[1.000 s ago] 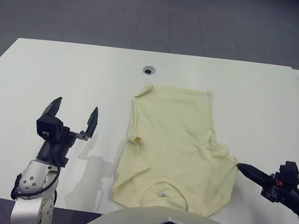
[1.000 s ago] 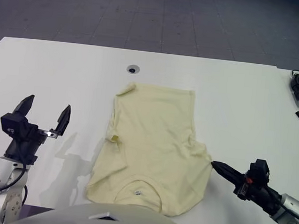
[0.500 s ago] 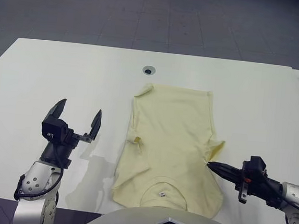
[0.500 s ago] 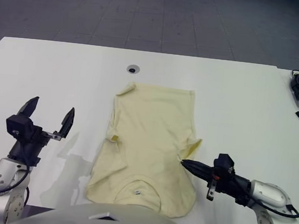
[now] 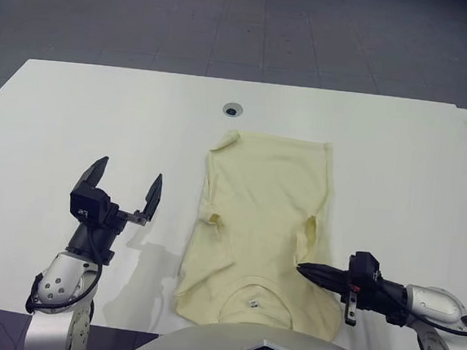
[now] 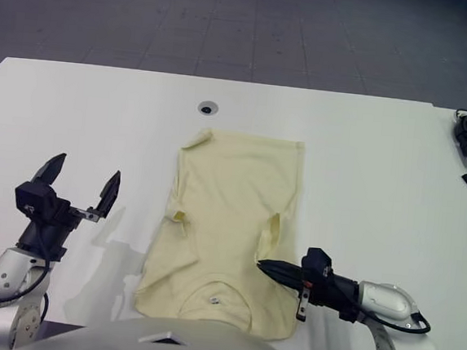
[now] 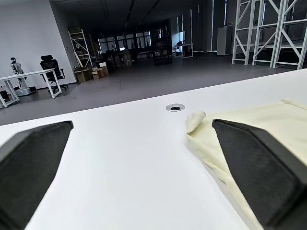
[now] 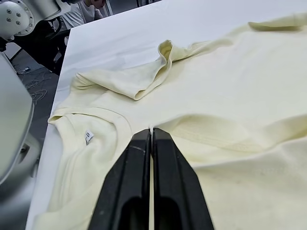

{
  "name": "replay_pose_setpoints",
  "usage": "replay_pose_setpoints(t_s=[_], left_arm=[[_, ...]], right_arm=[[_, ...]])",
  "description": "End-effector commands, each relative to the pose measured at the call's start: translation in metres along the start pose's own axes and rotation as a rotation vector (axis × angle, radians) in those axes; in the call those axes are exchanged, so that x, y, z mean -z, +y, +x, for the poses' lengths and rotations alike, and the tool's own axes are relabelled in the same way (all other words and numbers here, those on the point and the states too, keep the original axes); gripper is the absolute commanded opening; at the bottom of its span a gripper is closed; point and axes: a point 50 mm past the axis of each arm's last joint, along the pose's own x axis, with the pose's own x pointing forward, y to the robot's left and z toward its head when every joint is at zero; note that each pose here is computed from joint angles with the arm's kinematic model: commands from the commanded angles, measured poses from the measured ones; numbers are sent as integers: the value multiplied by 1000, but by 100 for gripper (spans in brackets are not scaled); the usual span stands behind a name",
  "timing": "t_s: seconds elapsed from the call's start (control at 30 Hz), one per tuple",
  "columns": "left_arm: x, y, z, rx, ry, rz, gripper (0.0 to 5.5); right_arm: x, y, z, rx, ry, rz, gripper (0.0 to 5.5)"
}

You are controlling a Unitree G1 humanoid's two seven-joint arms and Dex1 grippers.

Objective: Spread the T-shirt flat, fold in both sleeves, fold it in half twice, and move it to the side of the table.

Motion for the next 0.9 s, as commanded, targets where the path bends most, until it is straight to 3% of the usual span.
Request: replay_pose_setpoints(t_s=[0.03,0.33,0.43,0.5,0.57,0.63,0.7,0.8,0.9], left_arm=[[3,-3,0,21,11,2,540],[2,-8,1,72,8,21,540],[-1,-5,1,102,-1,127,540],[-3,5,1,141,-7,378,540],[-3,13,1,287,-32,788,540],[-2,17,-5,472,-61,1060,540],[0,23,-10,613,-86,1263,540],[9,23,-24,843,-140,1450,540],[13,16,-35,964,-212,1475,540]], right_arm=[[0,0,2,1,-22,20,45],[-6,-2,4,0,-83,72,195],[-13,-10,-6,62,-121,27,241],[-25,-23,-19,184,-196,-63,278],[-39,-27,-40,256,-257,-128,307],[-44,-26,-56,281,-239,-196,338],[-43,-32,-64,389,-141,-391,366],[-33,-27,-65,382,19,-679,412],[-27,-18,-63,286,124,-918,453]])
